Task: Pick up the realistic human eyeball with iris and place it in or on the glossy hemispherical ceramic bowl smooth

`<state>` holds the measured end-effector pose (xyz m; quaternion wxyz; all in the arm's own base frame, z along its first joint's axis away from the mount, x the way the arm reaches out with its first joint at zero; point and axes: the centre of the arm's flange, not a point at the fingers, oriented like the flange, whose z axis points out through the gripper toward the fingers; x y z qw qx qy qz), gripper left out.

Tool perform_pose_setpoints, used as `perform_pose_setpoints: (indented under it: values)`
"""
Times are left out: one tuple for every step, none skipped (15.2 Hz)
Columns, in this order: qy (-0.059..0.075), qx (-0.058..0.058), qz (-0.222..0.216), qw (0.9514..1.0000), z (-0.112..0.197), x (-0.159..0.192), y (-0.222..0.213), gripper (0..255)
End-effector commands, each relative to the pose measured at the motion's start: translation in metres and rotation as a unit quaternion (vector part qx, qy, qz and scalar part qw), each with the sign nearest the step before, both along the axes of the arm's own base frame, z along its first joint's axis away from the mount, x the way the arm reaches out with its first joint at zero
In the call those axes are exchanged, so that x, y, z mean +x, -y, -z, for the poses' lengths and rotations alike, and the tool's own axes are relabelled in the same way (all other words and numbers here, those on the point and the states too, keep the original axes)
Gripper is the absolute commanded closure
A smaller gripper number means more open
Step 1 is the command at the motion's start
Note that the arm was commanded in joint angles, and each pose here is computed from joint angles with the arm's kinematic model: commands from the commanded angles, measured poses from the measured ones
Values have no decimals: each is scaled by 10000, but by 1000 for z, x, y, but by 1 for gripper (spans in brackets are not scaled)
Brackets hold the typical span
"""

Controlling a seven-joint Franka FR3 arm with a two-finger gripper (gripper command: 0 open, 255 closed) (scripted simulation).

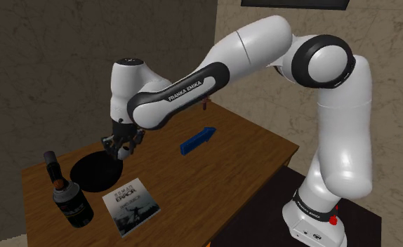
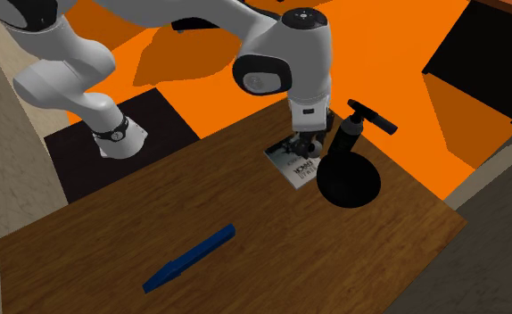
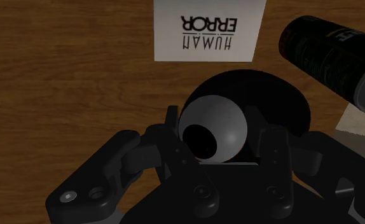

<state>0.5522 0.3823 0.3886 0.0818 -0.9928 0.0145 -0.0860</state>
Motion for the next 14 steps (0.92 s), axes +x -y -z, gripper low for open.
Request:
perform_pose_setpoints:
  values:
    - [3, -5, 6, 10000, 0, 22, -16, 255]
    - [3, -5, 6, 10000, 0, 32, -24, 255]
    - [3, -5, 6, 10000, 0, 43, -31, 255]
    - [3, -5, 6, 10000, 0, 54, -39, 255]
    - [3, -5, 6, 10000, 0, 64, -47, 255]
    - [3, -5, 6, 10000, 0, 75, -55, 255]
    - [3, -5, 6, 10000, 0, 85, -63, 255]
    - [3, -5, 6, 10000, 0, 102, -75, 255]
    - [3, -5, 6, 10000, 6, 102, -75, 255]
    - [3, -5, 6, 10000, 11, 102, -75, 255]
    - [3, -5, 6, 10000, 16, 102, -75, 255]
    - [3, -5, 6, 10000, 21, 102, -75, 255]
    - [3, -5, 6, 10000, 27, 102, -75, 255]
    - [3, -5, 6, 10000, 32, 102, -75, 255]
